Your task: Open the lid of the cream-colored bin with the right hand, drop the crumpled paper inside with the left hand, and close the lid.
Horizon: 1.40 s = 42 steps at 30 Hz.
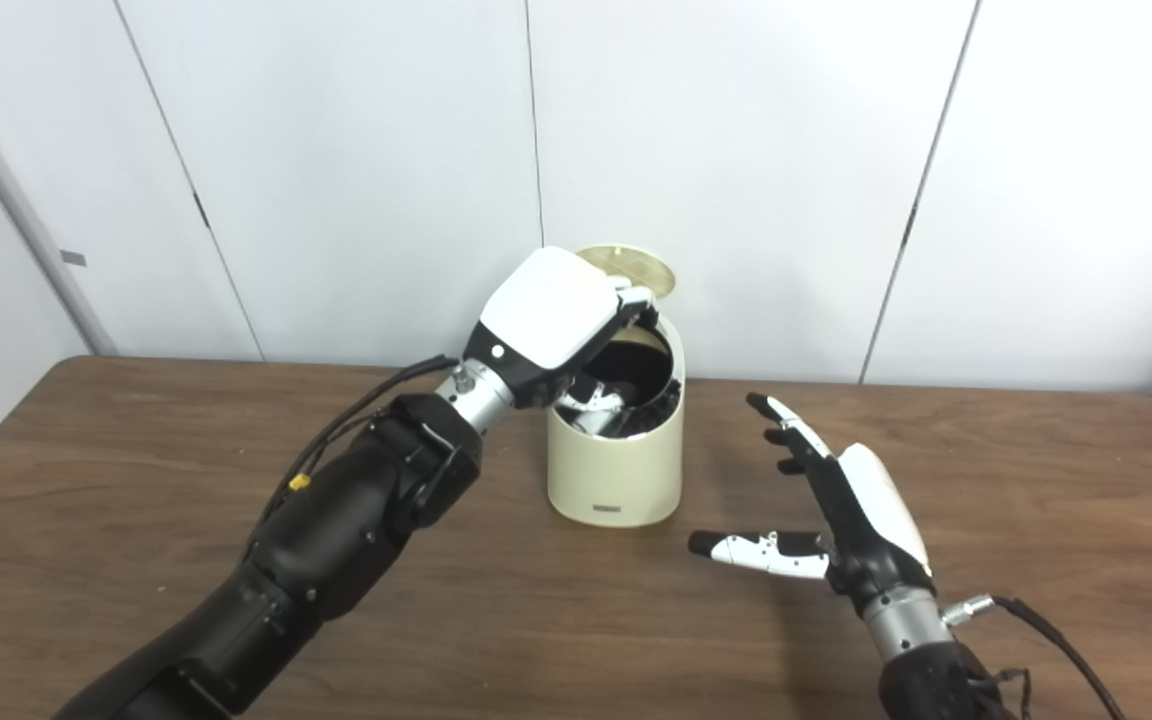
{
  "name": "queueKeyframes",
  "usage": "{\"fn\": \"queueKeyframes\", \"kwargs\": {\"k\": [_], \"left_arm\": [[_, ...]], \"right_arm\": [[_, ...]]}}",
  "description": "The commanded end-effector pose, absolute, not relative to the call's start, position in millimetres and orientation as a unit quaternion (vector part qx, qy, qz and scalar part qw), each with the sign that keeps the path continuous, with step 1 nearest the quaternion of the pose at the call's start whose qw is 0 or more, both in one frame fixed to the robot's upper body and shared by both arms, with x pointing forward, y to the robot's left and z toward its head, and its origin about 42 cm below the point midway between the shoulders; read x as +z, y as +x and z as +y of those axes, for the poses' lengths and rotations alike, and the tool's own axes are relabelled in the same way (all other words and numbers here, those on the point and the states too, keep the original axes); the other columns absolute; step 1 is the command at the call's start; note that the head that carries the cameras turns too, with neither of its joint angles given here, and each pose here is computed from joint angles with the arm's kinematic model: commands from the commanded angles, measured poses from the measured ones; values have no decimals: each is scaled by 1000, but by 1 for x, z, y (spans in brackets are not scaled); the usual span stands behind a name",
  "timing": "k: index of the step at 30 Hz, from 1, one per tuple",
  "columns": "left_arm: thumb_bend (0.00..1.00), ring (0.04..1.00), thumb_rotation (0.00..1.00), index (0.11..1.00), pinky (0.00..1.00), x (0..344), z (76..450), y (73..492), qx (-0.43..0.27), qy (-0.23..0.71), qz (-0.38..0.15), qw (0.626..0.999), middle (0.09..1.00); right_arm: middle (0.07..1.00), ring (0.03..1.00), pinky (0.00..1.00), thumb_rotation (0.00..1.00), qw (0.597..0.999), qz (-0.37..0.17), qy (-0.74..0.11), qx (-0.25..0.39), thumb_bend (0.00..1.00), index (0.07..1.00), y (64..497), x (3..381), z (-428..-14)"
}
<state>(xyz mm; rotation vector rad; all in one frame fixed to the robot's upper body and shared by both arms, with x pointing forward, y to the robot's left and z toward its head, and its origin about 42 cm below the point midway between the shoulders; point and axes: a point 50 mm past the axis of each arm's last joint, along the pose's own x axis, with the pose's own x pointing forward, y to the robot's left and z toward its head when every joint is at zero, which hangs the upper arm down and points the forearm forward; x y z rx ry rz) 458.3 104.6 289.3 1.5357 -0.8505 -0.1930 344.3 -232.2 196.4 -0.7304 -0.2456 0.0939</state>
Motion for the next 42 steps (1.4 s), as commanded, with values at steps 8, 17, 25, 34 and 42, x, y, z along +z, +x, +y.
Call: {"fn": "queueKeyframes", "kwargs": {"k": [8, 17, 25, 34, 42], "left_arm": [[890, 518, 325, 658, 358, 324, 108, 456, -45, 656, -406, 635, 607], [517, 383, 4, 519, 310, 322, 123, 432, -11, 510, -425, 748, 461], [515, 473, 0, 513, 395, 314, 153, 407, 68, 437, -454, 774, 479], [514, 474, 0, 513, 346, 286, 185, 367, 114, 335, -407, 842, 484], [551, 602, 115, 680, 474, 238, 201, 337, 96, 263, -315, 907, 686]], "right_arm": [[917, 858, 739, 395, 922, -162, -348, 38, 803, 914, 347, 215, -229], [905, 844, 751, 424, 921, -184, -344, 24, 762, 893, 350, 220, -228], [918, 863, 759, 498, 922, -184, -340, 18, 794, 908, 358, 219, -236], [926, 875, 784, 480, 915, -255, -313, 8, 785, 875, 380, 247, -233], [906, 904, 824, 554, 881, -305, -361, 28, 747, 895, 402, 299, -221]]}}
